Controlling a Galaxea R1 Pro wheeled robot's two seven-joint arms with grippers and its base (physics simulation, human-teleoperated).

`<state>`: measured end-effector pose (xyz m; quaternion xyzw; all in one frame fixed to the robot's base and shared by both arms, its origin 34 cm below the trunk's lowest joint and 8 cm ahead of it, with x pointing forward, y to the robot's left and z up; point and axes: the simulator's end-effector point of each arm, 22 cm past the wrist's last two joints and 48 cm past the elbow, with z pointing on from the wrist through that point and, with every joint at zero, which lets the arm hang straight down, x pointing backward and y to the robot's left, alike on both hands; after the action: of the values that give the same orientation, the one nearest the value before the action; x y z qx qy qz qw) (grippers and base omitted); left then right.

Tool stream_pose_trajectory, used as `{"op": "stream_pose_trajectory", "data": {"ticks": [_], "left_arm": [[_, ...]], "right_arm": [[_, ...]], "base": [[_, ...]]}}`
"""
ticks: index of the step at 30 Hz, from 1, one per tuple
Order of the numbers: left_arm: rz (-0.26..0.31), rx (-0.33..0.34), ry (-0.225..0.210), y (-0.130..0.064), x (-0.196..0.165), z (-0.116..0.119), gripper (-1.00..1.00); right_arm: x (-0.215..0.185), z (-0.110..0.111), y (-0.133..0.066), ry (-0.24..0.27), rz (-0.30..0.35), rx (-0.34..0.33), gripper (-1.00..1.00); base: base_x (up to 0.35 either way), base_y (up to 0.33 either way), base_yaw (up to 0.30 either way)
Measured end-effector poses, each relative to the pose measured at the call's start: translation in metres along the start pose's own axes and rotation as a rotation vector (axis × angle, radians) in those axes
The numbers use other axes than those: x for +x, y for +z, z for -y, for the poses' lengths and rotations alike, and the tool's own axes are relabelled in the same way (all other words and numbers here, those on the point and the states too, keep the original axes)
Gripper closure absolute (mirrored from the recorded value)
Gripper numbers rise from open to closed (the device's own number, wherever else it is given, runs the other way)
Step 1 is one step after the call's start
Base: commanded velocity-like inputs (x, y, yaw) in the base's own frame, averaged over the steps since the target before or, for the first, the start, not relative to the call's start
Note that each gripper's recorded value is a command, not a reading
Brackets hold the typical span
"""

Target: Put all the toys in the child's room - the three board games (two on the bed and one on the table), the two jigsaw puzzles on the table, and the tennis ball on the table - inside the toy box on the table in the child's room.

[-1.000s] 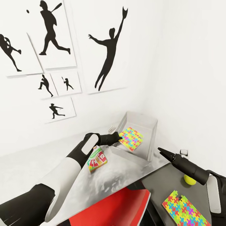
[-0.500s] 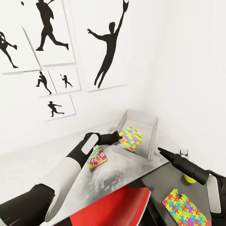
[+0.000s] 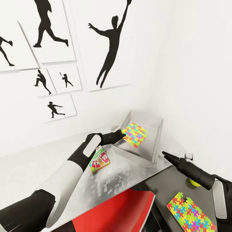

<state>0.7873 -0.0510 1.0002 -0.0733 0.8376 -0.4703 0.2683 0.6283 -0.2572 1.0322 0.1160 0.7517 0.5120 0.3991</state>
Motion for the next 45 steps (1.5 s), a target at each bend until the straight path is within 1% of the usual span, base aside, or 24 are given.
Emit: {"op": "stream_pose_trajectory", "data": {"ticks": [7, 25, 41, 45], "left_arm": [[0.012, -0.004, -0.006, 0.004, 0.000, -0.006, 1.00], [-0.036, -0.021, 0.016, 0.017, 0.022, -0.019, 1.00], [-0.052, -0.032, 0.003, 0.024, 0.030, -0.033, 1.00], [-0.053, -0.025, -0.008, 0.025, 0.031, -0.034, 1.00]], "right_arm": [[0.003, 0.005, 0.001, 0.007, -0.005, 0.007, -1.00], [0.010, 0.019, 0.004, 0.027, -0.018, 0.024, -1.00], [0.016, 0.031, 0.005, 0.046, -0.029, 0.040, -1.00], [0.017, 0.033, 0.006, 0.050, -0.031, 0.043, -1.00]], "base": [[0.000, 0.000, 0.000], [0.000, 0.000, 0.000], [0.000, 0.000, 0.000], [0.000, 0.000, 0.000]]}}
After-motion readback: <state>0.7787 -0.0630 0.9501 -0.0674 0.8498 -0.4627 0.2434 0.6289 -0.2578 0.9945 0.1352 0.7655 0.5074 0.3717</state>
